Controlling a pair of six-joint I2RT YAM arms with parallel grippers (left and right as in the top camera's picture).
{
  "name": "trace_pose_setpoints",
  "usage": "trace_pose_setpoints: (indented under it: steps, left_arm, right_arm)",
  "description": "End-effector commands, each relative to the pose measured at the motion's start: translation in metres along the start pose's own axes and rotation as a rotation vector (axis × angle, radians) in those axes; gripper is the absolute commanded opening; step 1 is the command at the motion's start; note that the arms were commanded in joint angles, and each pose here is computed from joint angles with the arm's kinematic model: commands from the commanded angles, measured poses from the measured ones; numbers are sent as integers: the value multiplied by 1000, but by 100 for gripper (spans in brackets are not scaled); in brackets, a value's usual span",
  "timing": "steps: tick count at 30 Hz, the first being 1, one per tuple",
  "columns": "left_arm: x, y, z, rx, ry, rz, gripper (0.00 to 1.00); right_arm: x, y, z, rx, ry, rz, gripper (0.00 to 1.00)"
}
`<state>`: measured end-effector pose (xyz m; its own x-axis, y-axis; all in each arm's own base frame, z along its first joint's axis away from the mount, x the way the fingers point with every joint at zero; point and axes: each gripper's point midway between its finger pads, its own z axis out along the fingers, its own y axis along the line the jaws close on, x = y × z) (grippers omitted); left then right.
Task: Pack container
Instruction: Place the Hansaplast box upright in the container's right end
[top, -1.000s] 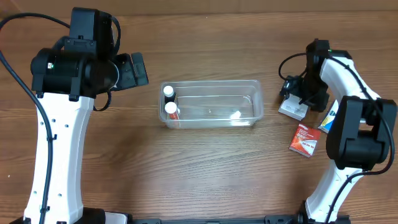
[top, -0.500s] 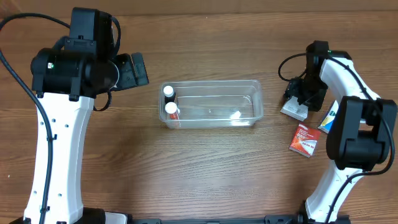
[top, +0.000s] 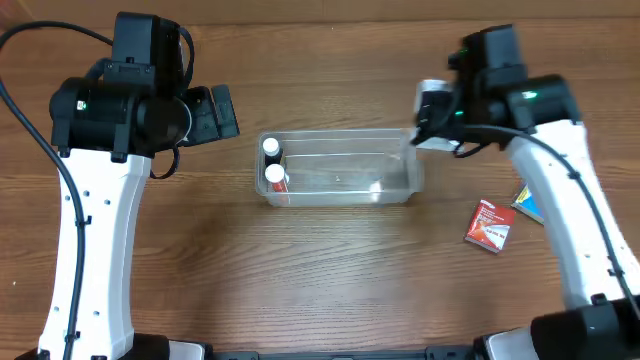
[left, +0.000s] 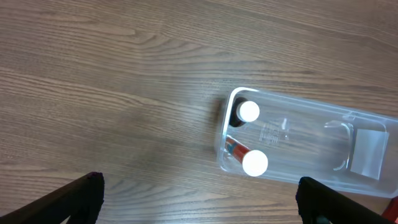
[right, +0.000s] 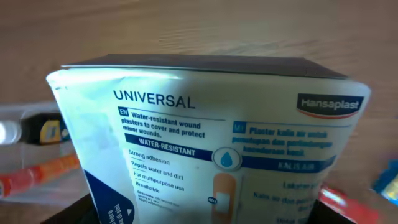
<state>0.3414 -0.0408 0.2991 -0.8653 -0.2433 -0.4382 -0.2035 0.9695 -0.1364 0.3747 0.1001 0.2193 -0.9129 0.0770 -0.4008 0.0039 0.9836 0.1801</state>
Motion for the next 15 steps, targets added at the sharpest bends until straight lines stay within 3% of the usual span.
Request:
trace_pose_setpoints:
  steps: [1,9,15]
  left_arm:
    - [-2,-1,0,8,-3,7,100]
    - [-3,1,0,0,-6,8,100]
    - [-3,0,0,0,-6,8,100]
  right_arm:
    - [18,25,28,-19,60,-79,72]
    - [71,34,110,28,277,-140,72]
    - [83,29,128,35,294,-139,72]
